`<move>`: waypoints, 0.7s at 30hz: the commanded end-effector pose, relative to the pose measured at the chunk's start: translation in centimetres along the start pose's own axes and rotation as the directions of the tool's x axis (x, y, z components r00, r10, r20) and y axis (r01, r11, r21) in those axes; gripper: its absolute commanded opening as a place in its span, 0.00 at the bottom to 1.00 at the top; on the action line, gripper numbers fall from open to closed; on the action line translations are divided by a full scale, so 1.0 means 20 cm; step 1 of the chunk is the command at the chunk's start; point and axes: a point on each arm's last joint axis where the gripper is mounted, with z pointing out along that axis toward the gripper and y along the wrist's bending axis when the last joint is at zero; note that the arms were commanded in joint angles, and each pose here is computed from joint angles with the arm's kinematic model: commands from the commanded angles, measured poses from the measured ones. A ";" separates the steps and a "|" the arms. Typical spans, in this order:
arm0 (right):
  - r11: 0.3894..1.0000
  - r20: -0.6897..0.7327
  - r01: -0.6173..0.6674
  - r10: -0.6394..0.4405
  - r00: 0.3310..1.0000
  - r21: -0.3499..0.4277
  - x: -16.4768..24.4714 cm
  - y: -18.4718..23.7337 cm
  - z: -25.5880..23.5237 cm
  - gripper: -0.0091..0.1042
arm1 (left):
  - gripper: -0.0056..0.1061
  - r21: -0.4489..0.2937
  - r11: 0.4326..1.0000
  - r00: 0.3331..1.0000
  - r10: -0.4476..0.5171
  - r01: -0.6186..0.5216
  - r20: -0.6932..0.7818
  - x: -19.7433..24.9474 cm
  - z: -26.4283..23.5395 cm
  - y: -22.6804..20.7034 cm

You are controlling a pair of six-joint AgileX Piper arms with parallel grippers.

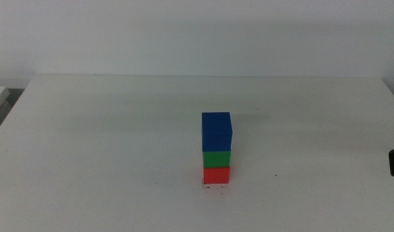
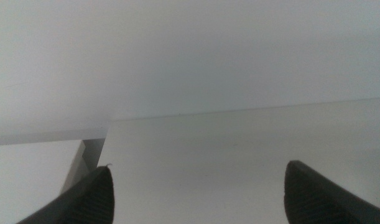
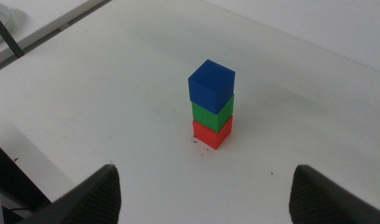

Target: Stack red cubes first, then green, then blue cubes in a specific spot.

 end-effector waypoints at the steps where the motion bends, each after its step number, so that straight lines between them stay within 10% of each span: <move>1: 1.000 0.005 0.012 -0.012 1.000 0.004 0.00 0.00 0.00 0.90 | 0.89 -0.006 1.000 1.000 0.007 -0.007 0.012 0.00 0.00 0.00; 13: 0.977 0.083 -0.185 0.194 0.977 -0.101 0.25 0.03 0.34 0.90 | 0.89 -0.011 1.000 0.993 0.004 -0.002 0.122 0.29 0.02 -0.01; 17: 0.865 0.075 -0.501 0.501 0.862 -0.028 0.43 -0.08 0.46 0.90 | 0.89 -0.009 1.000 0.995 0.003 -0.002 0.095 0.46 0.03 -0.02; 21: 0.875 0.198 -0.478 0.455 0.868 0.082 0.61 -0.18 0.47 0.90 | 0.89 -0.004 1.000 0.997 -0.008 0.009 0.078 0.60 0.03 -0.03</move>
